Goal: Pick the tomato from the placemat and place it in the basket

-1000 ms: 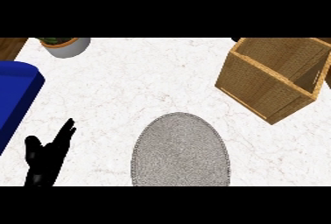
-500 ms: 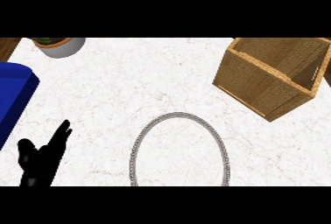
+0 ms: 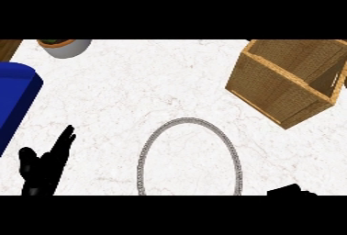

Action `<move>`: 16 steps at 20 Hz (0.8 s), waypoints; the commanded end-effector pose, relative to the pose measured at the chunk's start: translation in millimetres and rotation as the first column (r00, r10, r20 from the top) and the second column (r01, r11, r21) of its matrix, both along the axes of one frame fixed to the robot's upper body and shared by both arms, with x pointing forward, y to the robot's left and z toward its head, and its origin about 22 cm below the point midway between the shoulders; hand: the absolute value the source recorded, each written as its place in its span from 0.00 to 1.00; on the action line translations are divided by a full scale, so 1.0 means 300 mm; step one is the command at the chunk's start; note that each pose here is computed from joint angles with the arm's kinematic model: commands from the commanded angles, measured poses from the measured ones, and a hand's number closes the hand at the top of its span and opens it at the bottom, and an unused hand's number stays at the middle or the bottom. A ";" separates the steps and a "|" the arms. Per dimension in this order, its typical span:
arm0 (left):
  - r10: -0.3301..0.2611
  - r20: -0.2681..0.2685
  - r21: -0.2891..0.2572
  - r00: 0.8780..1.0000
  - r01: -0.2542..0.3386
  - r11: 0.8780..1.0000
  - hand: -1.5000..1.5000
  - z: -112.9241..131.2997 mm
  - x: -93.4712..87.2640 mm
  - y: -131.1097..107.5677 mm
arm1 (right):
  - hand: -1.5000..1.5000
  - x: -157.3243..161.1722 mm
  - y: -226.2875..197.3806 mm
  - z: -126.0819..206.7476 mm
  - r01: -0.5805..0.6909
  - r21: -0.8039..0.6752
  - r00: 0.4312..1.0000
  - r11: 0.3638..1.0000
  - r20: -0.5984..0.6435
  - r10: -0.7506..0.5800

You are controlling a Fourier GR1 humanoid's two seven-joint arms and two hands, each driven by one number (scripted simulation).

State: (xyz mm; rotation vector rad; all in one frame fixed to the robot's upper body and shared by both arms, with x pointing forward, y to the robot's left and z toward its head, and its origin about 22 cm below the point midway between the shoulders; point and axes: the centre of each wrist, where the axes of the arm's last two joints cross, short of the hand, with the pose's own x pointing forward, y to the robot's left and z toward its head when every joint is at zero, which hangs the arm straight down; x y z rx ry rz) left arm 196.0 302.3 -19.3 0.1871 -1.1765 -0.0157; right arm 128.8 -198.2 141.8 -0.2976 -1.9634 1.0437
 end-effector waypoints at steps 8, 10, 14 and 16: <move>-0.022 -0.132 -0.042 0.991 0.016 0.999 0.50 -0.077 -0.024 -0.058 | 1.00 0.120 -0.142 0.254 0.117 0.184 0.992 0.976 -0.071 -0.105; -0.023 -0.130 -0.023 0.991 0.020 1.000 0.50 -0.073 -0.015 -0.027 | 1.00 0.170 -0.190 0.311 0.143 0.194 0.989 0.971 -0.078 -0.130; -0.033 -0.142 -0.031 0.989 0.029 0.999 0.50 -0.058 -0.004 -0.047 | 1.00 0.291 -0.321 0.438 0.190 0.183 0.980 0.965 -0.087 -0.177; -0.064 -0.138 -0.037 0.988 0.059 0.998 0.50 -0.087 0.009 -0.062 | 1.00 0.374 -0.395 0.448 0.164 0.200 0.985 0.966 -0.088 -0.149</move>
